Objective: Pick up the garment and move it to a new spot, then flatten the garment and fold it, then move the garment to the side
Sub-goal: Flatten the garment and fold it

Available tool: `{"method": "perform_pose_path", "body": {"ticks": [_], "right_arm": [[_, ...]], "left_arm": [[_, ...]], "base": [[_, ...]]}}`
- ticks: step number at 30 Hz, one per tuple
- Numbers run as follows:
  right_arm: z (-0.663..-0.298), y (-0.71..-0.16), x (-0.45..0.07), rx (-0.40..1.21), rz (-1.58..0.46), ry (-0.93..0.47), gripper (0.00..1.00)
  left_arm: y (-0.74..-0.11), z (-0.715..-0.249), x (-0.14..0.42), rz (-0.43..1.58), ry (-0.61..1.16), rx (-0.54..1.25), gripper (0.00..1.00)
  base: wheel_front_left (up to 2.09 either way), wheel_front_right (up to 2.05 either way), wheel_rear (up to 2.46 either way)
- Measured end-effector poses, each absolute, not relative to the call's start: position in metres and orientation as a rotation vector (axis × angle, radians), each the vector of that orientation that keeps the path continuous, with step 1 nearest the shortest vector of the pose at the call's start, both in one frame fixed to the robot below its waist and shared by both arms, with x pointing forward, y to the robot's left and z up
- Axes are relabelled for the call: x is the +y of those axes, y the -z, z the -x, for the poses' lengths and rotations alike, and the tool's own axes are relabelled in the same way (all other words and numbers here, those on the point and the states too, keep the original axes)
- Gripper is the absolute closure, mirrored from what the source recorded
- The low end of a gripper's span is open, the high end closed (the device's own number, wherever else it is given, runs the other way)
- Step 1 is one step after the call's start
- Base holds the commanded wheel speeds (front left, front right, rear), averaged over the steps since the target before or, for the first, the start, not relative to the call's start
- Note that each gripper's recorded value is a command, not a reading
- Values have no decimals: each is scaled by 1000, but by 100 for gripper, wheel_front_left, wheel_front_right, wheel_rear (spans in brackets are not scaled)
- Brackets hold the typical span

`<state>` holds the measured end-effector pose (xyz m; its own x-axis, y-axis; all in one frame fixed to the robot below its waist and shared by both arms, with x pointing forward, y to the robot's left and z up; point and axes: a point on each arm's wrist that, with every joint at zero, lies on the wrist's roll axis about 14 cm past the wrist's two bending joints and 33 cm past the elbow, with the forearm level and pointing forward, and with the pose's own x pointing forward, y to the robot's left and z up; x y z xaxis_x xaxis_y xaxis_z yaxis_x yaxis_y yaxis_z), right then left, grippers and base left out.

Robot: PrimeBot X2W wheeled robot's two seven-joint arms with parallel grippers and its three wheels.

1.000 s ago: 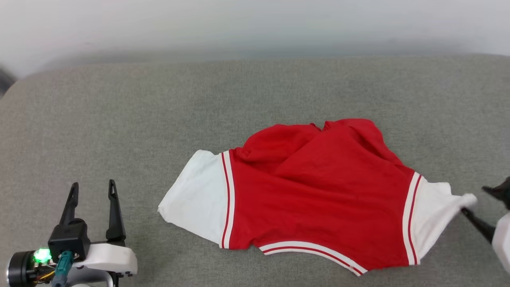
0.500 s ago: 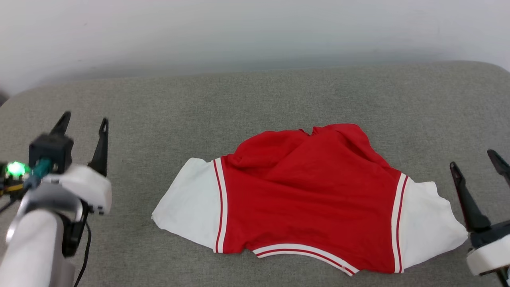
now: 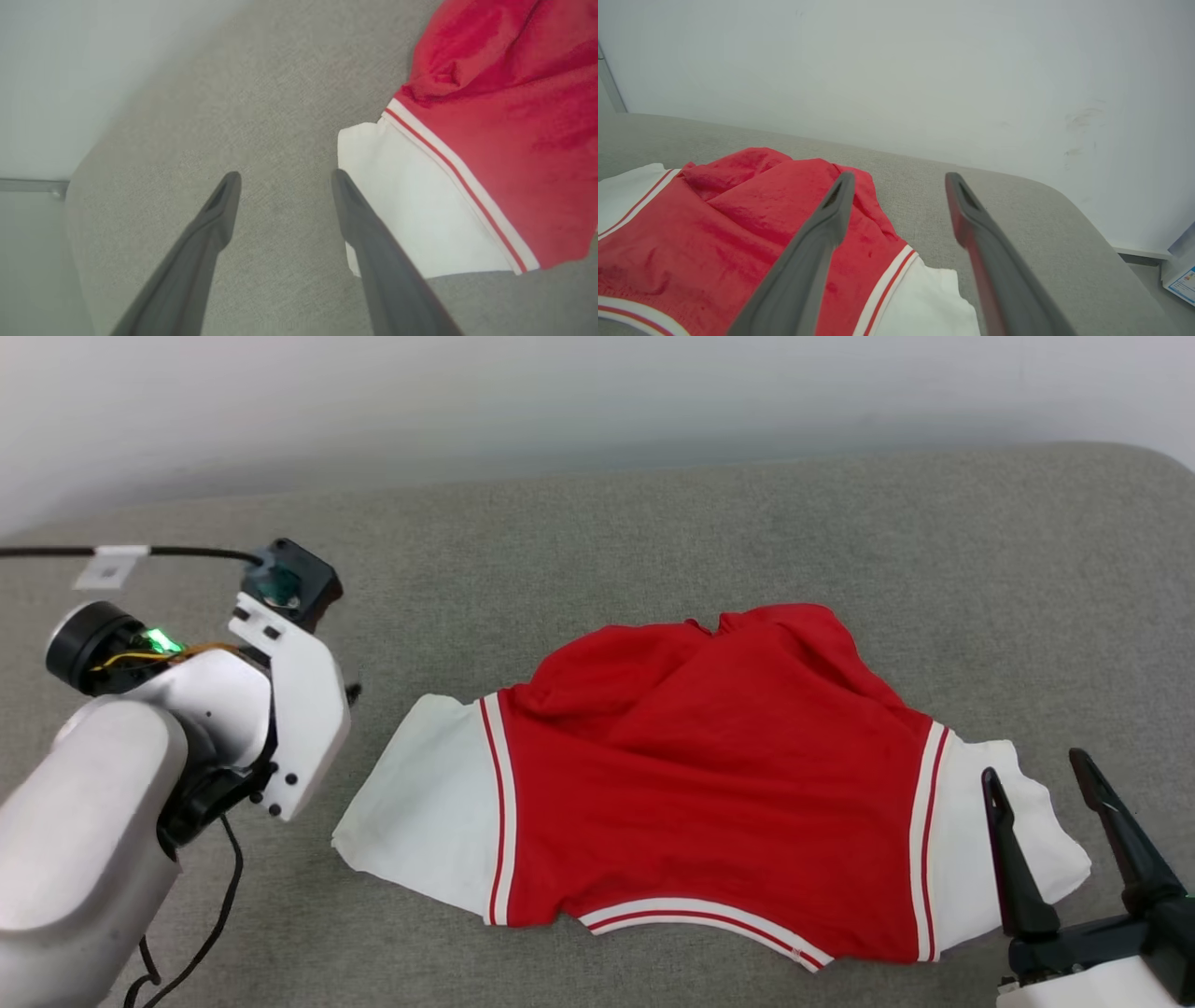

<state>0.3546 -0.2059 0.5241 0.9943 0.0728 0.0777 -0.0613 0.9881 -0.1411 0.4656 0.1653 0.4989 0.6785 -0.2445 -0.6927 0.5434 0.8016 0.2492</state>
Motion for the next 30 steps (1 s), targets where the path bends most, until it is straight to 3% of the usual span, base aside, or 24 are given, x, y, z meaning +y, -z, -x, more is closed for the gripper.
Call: {"method": "perform_pose_path", "body": {"ticks": [10,18,26,27,28,30], "right_arm": [[-365,-510,-199,-49,150,-83,0],[-370,-498,-201,-18,167,-73,0],[-375,-486,-202,10,167,-70,0],[-375,-485,-203,14,169,-68,0],[-375,-486,-205,12,172,-65,0],[-377,-491,-209,-2,183,-56,0]], "left_arm": [[-437,-435,167,-632,580,1120,0],[-390,-413,173,-688,644,1303,0],[-371,-411,172,-684,687,1350,0],[-370,-410,172,-687,690,1350,85],[-369,-409,172,-684,691,1348,100],[-369,-407,170,-671,700,1339,100]], "base": [[0,0,0],[0,0,0],[0,0,0],[0,0,0],[0,0,0],[0,0,0]]}}
